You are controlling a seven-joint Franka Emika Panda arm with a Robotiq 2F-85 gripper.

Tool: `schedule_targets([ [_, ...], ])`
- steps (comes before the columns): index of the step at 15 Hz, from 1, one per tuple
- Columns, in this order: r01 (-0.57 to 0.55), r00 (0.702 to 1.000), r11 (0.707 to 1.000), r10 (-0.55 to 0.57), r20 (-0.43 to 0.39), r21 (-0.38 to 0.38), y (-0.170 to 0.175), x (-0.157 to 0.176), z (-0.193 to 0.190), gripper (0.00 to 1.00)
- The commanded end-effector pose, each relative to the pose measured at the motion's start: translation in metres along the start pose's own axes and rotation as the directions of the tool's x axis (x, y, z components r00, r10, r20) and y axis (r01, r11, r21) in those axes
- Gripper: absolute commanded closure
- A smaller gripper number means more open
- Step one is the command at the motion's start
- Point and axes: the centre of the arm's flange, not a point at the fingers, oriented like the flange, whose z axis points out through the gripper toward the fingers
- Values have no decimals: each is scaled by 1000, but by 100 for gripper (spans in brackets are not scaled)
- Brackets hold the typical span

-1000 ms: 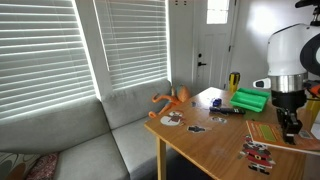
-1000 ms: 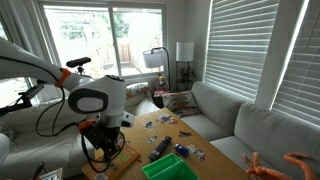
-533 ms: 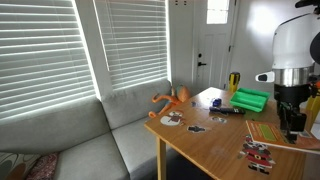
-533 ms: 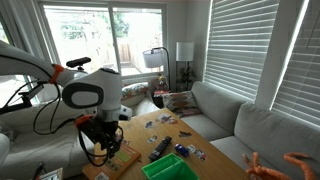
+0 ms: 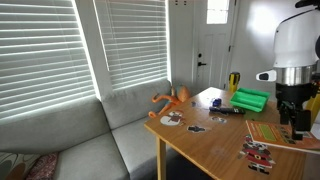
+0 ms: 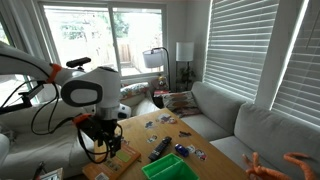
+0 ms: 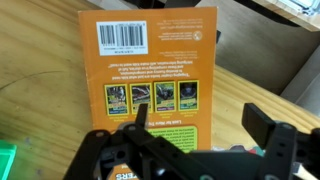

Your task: Slide the book a little downwards on the table, pick up the book and flip it over

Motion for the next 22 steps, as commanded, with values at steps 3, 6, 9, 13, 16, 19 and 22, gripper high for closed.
schedule_targets([
  [3,92,976,978,-51,212,-187,-27,3,6,0],
  [6,178,948,944,-88,306,-279,-44,5,11,0],
  [9,276,917,887,-127,379,-371,-59,13,24,0],
  [13,372,890,804,-165,426,-464,-74,17,37,0],
  [16,367,894,821,-181,411,-437,-75,17,34,0],
  [19,375,892,814,-185,414,-444,-76,18,34,0],
  [22,375,891,814,-185,414,-444,-76,18,34,0],
])
